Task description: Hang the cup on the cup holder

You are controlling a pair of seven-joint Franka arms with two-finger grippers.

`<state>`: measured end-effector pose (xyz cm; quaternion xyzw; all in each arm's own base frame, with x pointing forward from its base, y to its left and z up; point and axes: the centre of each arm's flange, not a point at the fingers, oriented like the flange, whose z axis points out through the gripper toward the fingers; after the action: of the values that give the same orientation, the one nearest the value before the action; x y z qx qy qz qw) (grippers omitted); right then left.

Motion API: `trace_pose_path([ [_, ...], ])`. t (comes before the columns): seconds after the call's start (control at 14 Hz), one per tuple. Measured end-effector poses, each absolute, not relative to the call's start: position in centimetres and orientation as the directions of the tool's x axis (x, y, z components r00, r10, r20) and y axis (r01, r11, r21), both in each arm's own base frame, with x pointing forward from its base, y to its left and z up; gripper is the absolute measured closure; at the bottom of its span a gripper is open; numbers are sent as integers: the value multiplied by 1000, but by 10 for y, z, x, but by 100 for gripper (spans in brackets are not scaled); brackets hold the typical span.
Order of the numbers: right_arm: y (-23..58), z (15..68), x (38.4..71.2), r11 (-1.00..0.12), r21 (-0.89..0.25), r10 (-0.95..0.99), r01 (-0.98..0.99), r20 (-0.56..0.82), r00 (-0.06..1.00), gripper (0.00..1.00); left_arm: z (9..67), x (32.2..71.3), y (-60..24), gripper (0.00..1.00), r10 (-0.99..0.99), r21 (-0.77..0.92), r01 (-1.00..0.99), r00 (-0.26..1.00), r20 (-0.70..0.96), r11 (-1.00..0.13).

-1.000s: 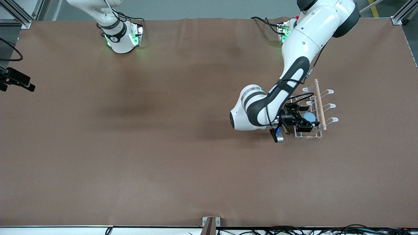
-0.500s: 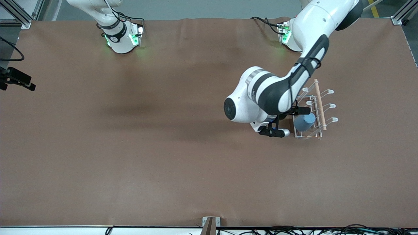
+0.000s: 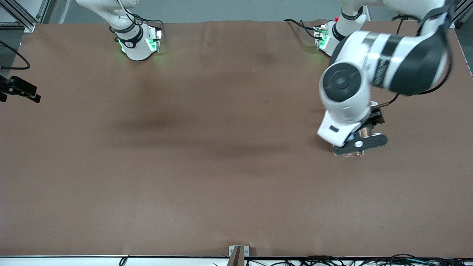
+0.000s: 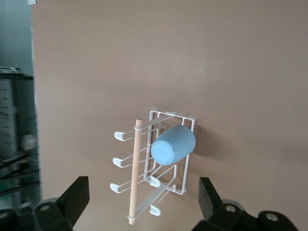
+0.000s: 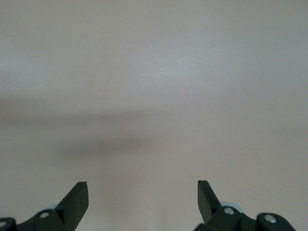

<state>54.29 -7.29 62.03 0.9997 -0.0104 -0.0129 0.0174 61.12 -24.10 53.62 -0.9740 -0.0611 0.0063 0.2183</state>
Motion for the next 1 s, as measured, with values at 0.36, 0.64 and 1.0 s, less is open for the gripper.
trace_pose_path([
  [0.36,-70,620,543,-999,37,-17,-16,-25,1000,0,598,599,-202,0,203,-286,204,979,34,-936],
  [0.64,-64,621,543,-999,37,-6,-6,-26,1000,0,647,583,-164,0,199,-141,203,979,42,-969],
  [1.0,-62,621,543,-1000,28,-5,-4,-30,1000,0,673,551,-79,0,96,-64,96,995,-3,-993],
])
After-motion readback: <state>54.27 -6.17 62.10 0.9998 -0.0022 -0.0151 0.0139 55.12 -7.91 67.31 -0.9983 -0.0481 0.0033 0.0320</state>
